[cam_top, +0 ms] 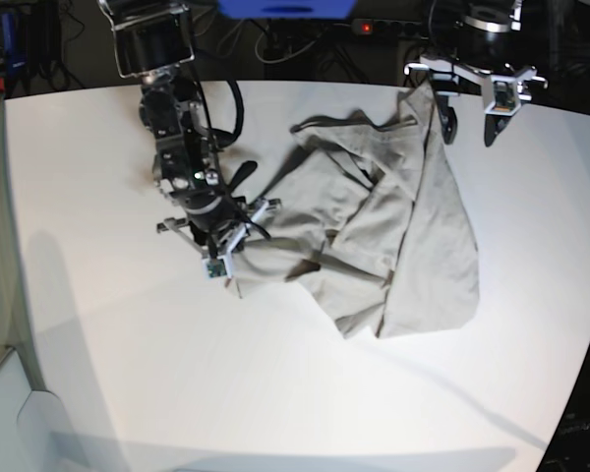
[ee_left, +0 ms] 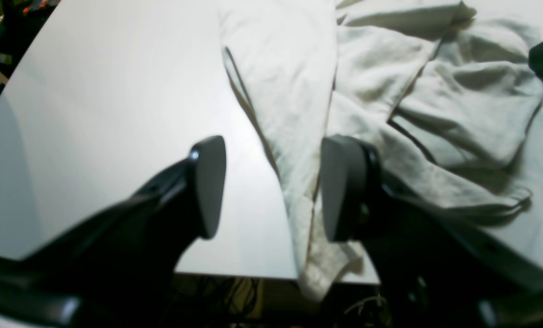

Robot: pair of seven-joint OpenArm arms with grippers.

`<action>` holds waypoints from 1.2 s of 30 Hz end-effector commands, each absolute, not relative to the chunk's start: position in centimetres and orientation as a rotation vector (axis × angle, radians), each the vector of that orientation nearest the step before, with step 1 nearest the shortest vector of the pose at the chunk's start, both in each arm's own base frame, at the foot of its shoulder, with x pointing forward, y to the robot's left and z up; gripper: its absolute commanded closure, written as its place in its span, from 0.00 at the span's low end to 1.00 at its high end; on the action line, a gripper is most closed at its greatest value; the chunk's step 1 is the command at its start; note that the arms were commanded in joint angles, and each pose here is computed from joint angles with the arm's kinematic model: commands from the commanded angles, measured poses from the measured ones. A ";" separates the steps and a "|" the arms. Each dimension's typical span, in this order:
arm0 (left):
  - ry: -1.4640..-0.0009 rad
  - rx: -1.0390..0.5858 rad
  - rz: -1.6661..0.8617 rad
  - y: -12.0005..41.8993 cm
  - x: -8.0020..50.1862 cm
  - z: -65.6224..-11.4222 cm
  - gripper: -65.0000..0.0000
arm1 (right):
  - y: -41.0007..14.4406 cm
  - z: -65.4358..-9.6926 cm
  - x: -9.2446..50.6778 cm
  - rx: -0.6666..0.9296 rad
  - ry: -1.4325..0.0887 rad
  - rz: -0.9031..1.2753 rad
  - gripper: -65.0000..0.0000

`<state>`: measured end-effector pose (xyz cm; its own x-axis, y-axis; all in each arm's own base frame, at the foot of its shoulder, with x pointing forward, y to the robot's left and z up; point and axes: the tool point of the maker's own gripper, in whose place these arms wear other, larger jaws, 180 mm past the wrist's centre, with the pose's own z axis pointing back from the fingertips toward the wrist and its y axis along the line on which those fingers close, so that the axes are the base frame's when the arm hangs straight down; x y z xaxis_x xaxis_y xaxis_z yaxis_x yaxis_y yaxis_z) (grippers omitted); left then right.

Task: Layout the t-shirt on the table in an organized manner, then fold the t-shirt properly
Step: 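Lower the right gripper onto the beige t-shirt edge and grasp it, then drag the grasped shirt edge with the right gripper away from the pile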

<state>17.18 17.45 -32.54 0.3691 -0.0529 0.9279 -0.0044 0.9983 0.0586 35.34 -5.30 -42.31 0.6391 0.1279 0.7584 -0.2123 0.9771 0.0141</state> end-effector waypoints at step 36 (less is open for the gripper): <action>-1.216 0.068 -0.048 17.8 17.0 -31.8 0.50 | -2.8 -25.5 39.0 0.144 -1.118 0.236 0.88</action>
